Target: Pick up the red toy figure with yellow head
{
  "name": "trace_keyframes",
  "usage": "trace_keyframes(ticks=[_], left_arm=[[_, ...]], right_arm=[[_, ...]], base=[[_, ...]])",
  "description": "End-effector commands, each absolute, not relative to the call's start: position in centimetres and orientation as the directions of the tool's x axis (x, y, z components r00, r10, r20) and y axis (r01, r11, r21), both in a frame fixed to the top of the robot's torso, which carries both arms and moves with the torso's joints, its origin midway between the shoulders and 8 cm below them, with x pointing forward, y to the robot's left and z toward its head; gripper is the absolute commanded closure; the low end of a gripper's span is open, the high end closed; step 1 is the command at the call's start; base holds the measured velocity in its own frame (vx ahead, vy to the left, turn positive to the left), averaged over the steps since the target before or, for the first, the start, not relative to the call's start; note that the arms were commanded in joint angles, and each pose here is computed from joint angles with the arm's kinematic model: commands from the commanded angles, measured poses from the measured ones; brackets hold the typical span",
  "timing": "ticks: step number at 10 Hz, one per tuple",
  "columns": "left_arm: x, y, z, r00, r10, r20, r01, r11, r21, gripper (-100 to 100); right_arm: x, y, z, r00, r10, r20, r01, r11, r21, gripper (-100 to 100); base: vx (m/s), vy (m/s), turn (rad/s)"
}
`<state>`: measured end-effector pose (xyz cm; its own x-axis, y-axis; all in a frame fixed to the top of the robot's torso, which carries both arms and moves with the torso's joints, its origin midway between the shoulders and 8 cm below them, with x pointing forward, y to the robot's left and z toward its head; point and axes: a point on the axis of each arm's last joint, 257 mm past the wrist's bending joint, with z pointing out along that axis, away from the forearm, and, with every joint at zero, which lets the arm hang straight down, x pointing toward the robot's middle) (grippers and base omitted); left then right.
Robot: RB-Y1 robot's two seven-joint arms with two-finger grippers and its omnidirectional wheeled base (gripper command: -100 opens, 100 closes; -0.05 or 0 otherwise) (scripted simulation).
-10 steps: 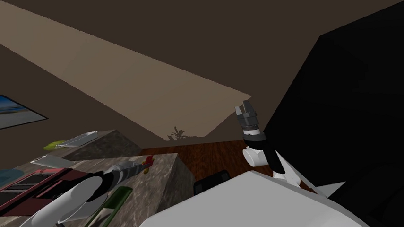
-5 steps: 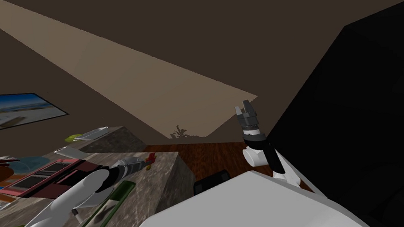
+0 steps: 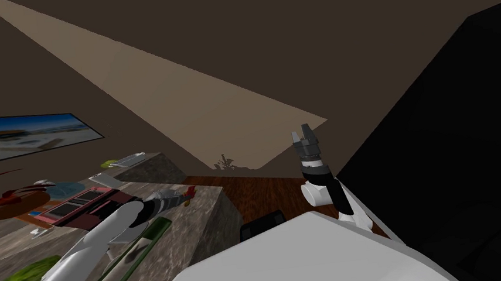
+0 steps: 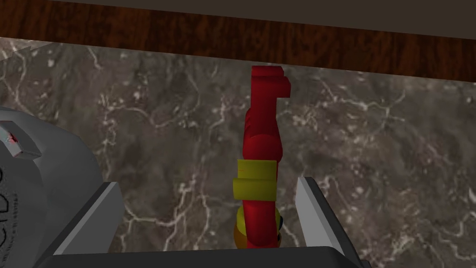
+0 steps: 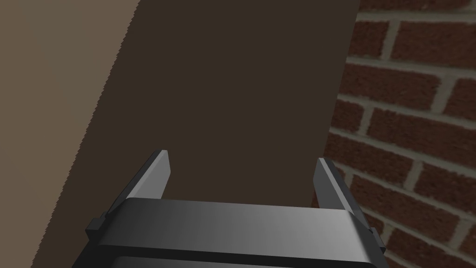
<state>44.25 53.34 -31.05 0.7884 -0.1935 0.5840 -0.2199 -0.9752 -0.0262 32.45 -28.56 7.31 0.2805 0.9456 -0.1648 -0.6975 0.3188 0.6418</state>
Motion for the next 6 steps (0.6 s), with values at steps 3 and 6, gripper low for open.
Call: trace_keyframes(ticks=[3,6], left_arm=[[46.1,51.7,-31.5,0.779,-0.241,0.579,-0.284,-0.959,-0.018,-100],[47.5,50.0,-31.4,0.766,-0.274,0.581,-0.33,-0.944,-0.008,-100]], right_arm=[[32.5,-28.6,7.3,0.281,0.946,-0.165,-0.698,0.319,0.642,0],[32.5,-28.6,7.3,0.281,0.946,-0.165,-0.698,0.319,0.642,0]], base=[[0.017,-0.042,0.133],[0.009,-0.027,0.091]])
